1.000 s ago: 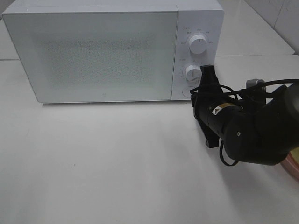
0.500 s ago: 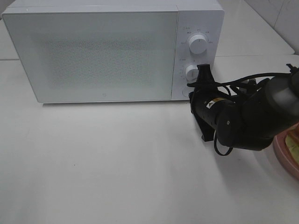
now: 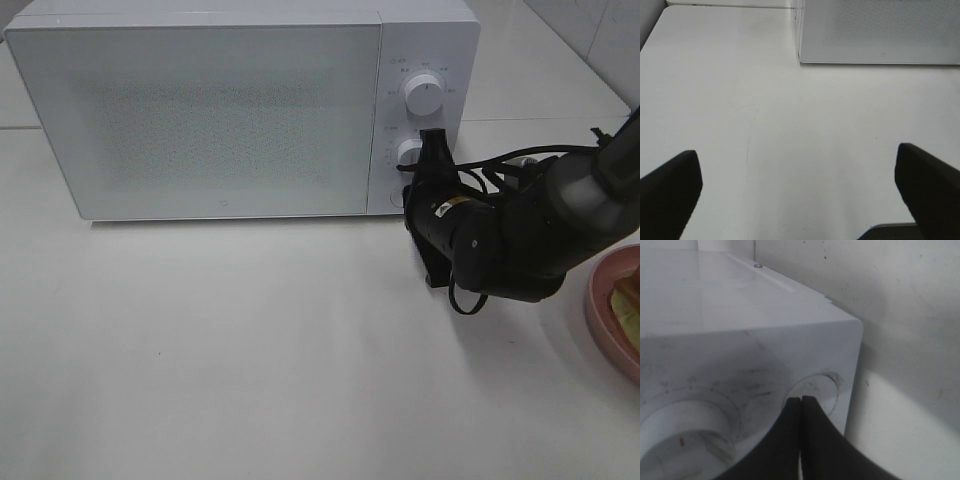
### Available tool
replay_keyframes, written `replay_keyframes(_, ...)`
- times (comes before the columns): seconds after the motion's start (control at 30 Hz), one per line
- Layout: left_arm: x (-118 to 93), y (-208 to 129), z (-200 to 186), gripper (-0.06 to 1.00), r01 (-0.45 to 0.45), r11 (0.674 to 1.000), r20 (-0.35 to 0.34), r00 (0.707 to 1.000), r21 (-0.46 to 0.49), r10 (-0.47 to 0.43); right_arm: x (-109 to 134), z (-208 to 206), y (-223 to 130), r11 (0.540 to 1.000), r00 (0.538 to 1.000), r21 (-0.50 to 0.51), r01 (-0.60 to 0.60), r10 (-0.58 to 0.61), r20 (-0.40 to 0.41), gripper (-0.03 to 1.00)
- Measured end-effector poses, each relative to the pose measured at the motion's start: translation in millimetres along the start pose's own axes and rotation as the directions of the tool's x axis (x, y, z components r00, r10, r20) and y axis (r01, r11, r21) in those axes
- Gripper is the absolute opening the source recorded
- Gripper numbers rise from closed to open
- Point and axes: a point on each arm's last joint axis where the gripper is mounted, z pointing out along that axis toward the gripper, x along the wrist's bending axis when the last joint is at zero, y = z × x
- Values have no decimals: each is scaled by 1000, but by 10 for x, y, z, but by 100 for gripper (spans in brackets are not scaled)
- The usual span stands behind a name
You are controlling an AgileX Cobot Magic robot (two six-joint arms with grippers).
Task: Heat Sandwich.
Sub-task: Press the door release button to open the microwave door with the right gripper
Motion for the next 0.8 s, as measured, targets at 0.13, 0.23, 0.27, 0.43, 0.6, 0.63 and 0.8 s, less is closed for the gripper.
replay_keyframes(0.13, 0, 0, 0, 99, 0, 1000, 0, 1000, 0, 0, -6, 78, 10, 1000, 1000, 1, -5, 5, 18, 1)
replay_keyframes(0.23, 0, 0, 0, 99, 0, 1000, 0, 1000, 0, 0, -30, 115, -12, 1000, 1000, 11, 5, -5, 26, 1)
replay_keyframes(0.27, 0, 0, 0, 99, 0, 1000, 0, 1000, 0, 0, -36, 118, -13, 1000, 1000, 11, 6, -7, 27, 1)
replay_keyframes(0.43, 0, 0, 0, 99, 0, 1000, 0, 1000, 0, 0, -22, 124, -17, 1000, 1000, 12, 4, -5, 23, 1)
replay_keyframes(0.6, 0, 0, 0, 99, 0, 1000, 0, 1000, 0, 0, 4, 139, -31, 1000, 1000, 16, 0, 0, 21, 1)
replay_keyframes(0.63, 0, 0, 0, 99, 0, 1000, 0, 1000, 0, 0, 4, 139, -31, 1000, 1000, 16, -1, 1, 21, 1)
replay_keyframes(0.8, 0, 0, 0, 99, 0, 1000, 0, 1000, 0, 0, 8, 141, -28, 1000, 1000, 13, -4, 4, 14, 1)
